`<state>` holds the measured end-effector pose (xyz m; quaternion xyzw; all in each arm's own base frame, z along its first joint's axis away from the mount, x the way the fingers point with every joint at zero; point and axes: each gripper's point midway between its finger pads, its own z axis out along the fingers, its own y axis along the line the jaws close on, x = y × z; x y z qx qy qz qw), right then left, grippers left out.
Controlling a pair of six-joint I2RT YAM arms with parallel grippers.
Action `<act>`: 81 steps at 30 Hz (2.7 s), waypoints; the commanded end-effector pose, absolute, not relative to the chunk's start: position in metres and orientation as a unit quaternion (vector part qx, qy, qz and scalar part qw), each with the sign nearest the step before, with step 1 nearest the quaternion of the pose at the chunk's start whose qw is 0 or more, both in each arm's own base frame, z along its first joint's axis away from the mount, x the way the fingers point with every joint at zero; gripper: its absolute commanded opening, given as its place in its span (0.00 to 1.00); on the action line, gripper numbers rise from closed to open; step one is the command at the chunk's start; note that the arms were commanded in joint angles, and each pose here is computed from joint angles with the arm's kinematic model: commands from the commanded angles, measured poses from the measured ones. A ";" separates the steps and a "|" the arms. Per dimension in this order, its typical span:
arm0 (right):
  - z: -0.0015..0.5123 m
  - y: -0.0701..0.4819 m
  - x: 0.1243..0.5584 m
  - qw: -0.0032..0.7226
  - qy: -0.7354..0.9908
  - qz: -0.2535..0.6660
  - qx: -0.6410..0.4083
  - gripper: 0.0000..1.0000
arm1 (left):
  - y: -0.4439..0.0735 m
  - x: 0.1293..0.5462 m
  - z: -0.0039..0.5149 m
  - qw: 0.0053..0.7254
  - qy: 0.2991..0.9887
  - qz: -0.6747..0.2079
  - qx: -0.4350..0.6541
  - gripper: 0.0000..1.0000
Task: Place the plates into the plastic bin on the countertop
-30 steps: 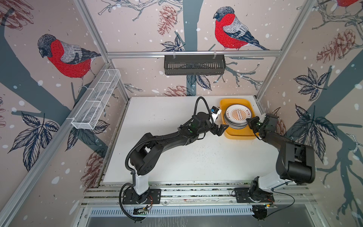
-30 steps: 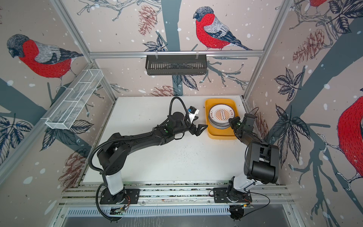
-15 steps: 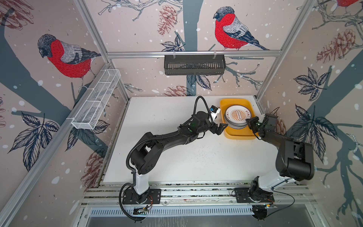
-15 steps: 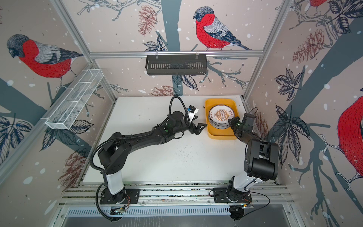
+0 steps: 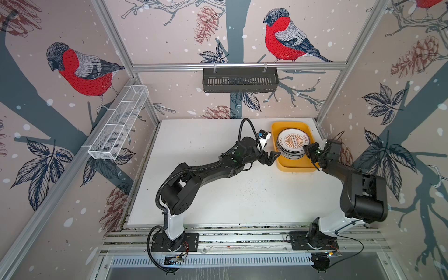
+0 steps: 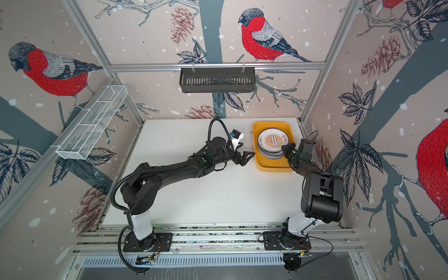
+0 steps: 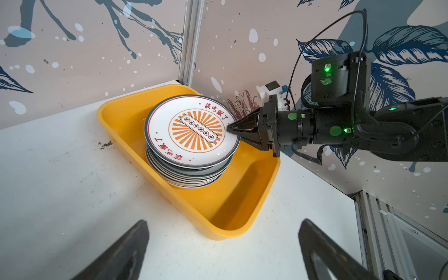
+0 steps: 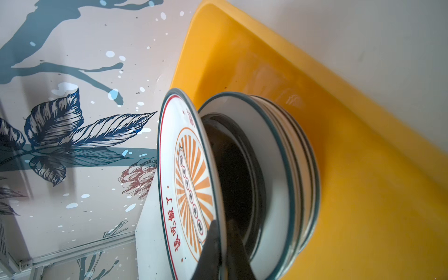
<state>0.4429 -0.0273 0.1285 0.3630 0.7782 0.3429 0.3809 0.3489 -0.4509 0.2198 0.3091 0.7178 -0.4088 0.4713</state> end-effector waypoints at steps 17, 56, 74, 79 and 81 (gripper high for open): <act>0.157 0.149 0.451 0.348 0.818 0.414 0.196 0.01 | -0.314 0.397 0.234 0.510 0.762 -0.372 0.145 0.96; 0.065 0.228 0.435 0.259 0.880 0.346 0.198 0.70 | -0.248 0.405 0.183 0.452 0.828 -0.327 0.064 0.96; 0.134 -0.006 0.409 0.377 0.842 0.196 0.331 0.72 | -0.292 0.410 0.187 0.429 0.812 -0.374 0.129 0.96; 0.115 -0.026 0.411 0.364 0.843 0.193 0.345 0.69 | -0.304 0.407 0.189 0.427 0.810 -0.376 0.142 0.96; 0.112 -0.030 0.416 0.363 0.843 0.192 0.347 0.68 | -0.306 0.406 0.187 0.425 0.811 -0.376 0.143 0.96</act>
